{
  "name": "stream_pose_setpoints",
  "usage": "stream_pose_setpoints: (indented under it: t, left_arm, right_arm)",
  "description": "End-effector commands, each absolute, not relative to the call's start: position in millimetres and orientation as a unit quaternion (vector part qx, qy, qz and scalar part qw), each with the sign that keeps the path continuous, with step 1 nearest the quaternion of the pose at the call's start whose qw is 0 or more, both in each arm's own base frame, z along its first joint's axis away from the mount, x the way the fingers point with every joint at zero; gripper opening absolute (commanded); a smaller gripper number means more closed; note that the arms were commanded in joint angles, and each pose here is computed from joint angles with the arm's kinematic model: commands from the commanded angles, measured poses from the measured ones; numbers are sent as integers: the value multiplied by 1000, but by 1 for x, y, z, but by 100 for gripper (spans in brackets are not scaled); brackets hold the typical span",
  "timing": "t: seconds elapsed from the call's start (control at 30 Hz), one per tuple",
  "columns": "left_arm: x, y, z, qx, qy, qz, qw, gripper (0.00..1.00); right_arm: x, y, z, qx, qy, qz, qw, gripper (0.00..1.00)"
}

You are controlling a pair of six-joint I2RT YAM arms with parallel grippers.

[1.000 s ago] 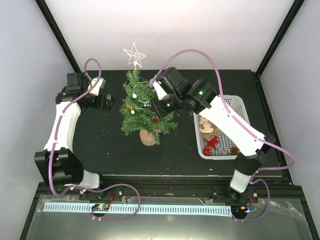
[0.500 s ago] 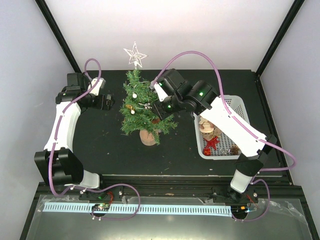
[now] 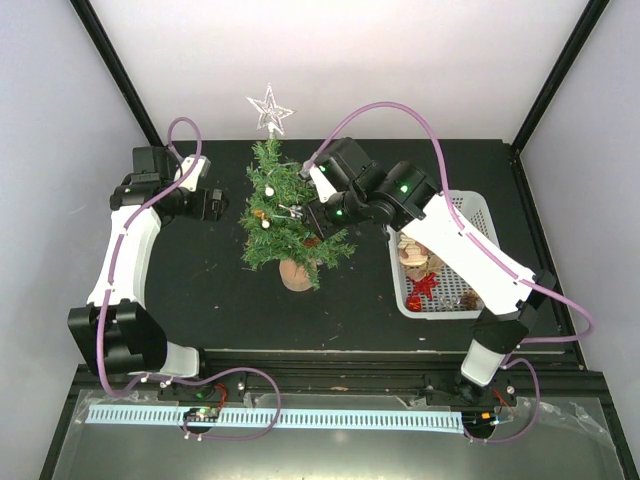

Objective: Decorate the small christmas tree

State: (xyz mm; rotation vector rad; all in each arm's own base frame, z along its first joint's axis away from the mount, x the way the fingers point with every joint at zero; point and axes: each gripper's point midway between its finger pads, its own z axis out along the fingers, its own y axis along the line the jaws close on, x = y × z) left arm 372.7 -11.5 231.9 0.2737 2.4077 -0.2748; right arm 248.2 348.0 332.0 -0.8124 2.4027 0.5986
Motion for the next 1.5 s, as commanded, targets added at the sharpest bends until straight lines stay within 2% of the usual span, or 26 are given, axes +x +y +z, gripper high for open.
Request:
stream_pose_setpoints:
  t: [0.0, 0.3, 0.43, 0.57, 0.6, 0.67, 0.77, 0.87, 0.93, 0.97, 1.2, 1.47]
  left_arm:
    - [373, -9, 241, 107, 922, -95, 359, 99]
    - [373, -9, 242, 107, 922, -96, 360, 99]
    - [372, -7, 245, 105, 921, -94, 364, 99]
    - [371, -2, 257, 93, 916, -94, 378, 99]
    - [371, 2, 262, 88, 914, -95, 384, 99]
    - [367, 8, 274, 83, 910, -96, 396, 99]
    - [356, 14, 300, 94, 896, -93, 423, 99]
    - [327, 8, 340, 141, 870, -81, 466, 99]
    - [303, -2, 359, 180, 852, -76, 486, 99]
    - [290, -7, 368, 195, 843, -70, 496, 99]
    - [200, -37, 407, 234, 795, -26, 559, 99]
    - [125, -64, 409, 257, 761, -6, 595, 99]
  right_arm:
    - [241, 340, 353, -291, 879, 240, 292, 37]
    - [239, 334, 357, -284, 878, 244, 299, 41]
    - [241, 327, 372, -272, 872, 244, 325, 43]
    - [247, 304, 396, -231, 868, 230, 374, 49]
    - [246, 296, 404, -219, 864, 232, 389, 52]
    - [244, 276, 419, -195, 858, 224, 420, 66]
    - [235, 240, 441, -166, 847, 211, 458, 77]
    - [220, 214, 451, -159, 849, 203, 461, 83]
    - [211, 199, 451, -151, 852, 200, 459, 99]
    - [205, 191, 452, -146, 851, 204, 461, 100]
    - [151, 129, 464, -123, 822, 266, 489, 100]
    - [112, 89, 427, -114, 815, 303, 480, 100]
